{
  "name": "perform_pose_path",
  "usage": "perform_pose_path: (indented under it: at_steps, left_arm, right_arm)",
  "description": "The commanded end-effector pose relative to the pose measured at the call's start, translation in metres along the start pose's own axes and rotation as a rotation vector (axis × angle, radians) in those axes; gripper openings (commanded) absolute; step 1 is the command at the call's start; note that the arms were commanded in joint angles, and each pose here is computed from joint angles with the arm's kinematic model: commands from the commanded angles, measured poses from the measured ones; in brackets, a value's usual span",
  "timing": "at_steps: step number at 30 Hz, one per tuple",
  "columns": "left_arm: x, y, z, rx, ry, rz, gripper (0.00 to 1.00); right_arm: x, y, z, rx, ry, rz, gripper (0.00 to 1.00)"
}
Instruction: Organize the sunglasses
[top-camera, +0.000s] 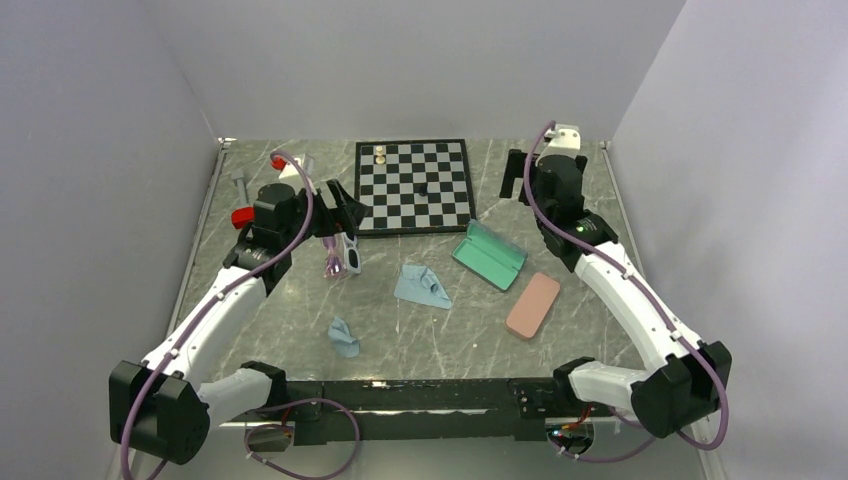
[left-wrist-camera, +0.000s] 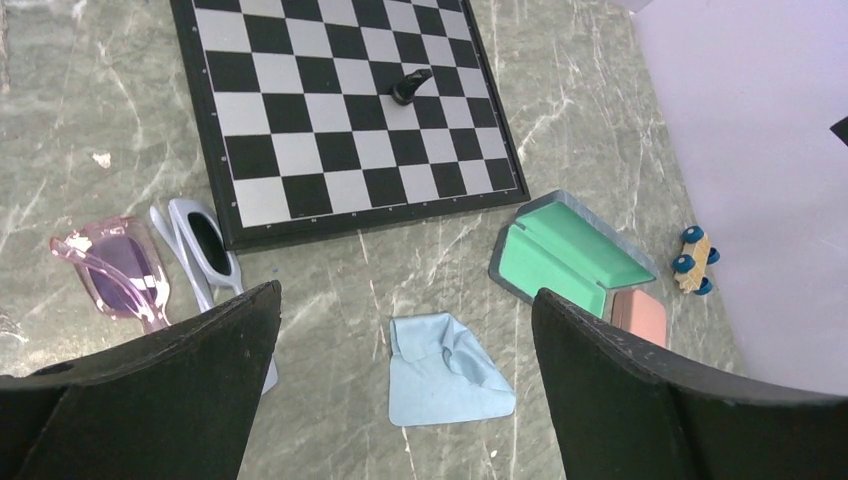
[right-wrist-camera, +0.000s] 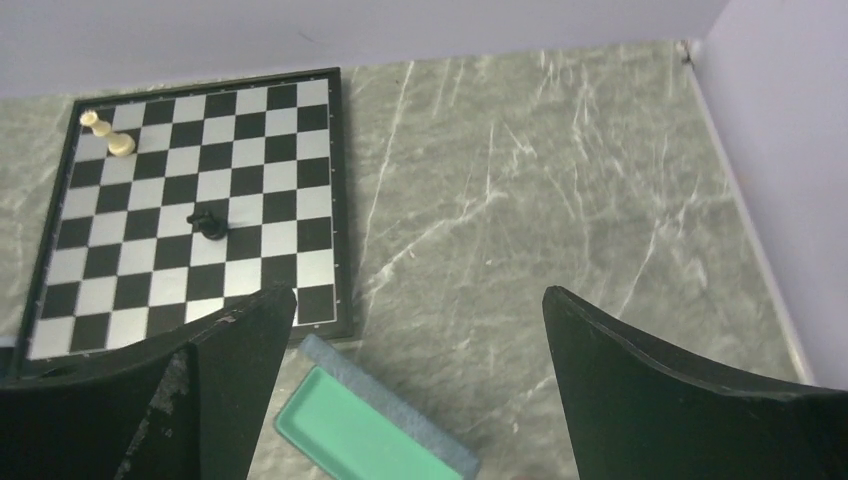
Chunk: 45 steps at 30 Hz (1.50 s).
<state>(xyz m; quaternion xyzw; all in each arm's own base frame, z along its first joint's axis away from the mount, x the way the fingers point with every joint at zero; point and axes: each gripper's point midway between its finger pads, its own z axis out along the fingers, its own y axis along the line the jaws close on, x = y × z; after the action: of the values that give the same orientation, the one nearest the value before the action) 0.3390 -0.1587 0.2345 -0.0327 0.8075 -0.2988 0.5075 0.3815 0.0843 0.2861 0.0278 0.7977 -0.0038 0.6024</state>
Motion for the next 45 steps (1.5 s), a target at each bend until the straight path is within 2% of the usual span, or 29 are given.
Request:
perform_pose_path:
  at_steps: [1,6,9,13,15,18,22,25,30,36,39,45]
  left_arm:
    - [0.005,0.004,-0.003,-0.030,0.018,-0.059,0.99]
    - [0.034,0.004,0.008,-0.002,0.123,-0.123,0.99]
    - [0.061,-0.003,0.014,0.025,0.193,-0.143,0.99]
    - [0.102,-0.012,0.021,0.018,0.316,-0.121,0.99]
    - [0.120,-0.015,0.021,0.019,0.378,-0.116,0.99]
    - [0.142,-0.024,0.020,0.062,0.438,-0.125,0.99]
    - [0.168,-0.029,0.017,0.044,0.518,-0.075,0.99]
    - [0.190,-0.020,0.014,-0.003,0.580,-0.053,0.99]
    - [0.204,-0.024,0.016,0.031,0.621,-0.079,0.87]
    - [0.220,-0.011,0.026,-0.052,0.687,-0.049,0.74]
    - [0.229,-0.011,0.033,-0.057,0.722,-0.069,0.56]
    - [0.237,-0.004,0.042,-0.100,0.751,-0.065,0.49]
  right_arm:
    - [-0.009,-0.014,-0.012,0.107,-0.042,0.268,1.00]
    - [0.008,0.004,-0.021,-0.036,-0.047,0.272,1.00]
    - [0.024,0.041,-0.027,-0.246,0.025,0.218,1.00]
    - [0.046,0.073,-0.035,-0.372,0.110,0.268,1.00]
    - [0.059,0.084,-0.041,-0.452,0.148,0.230,1.00]
    - [0.076,0.088,-0.043,-0.450,0.190,0.173,1.00]
    - [0.110,0.110,-0.049,-0.489,0.372,0.138,1.00]
    - [0.144,0.131,-0.059,-0.468,0.462,0.068,1.00]
    - [0.199,0.139,-0.073,-0.436,0.645,0.095,0.97]
    - [0.234,0.139,-0.086,-0.396,0.710,0.155,0.90]
    - [0.250,0.138,-0.088,-0.371,0.746,0.165,0.84]
    - [0.270,0.141,-0.092,-0.375,0.810,0.150,0.71]
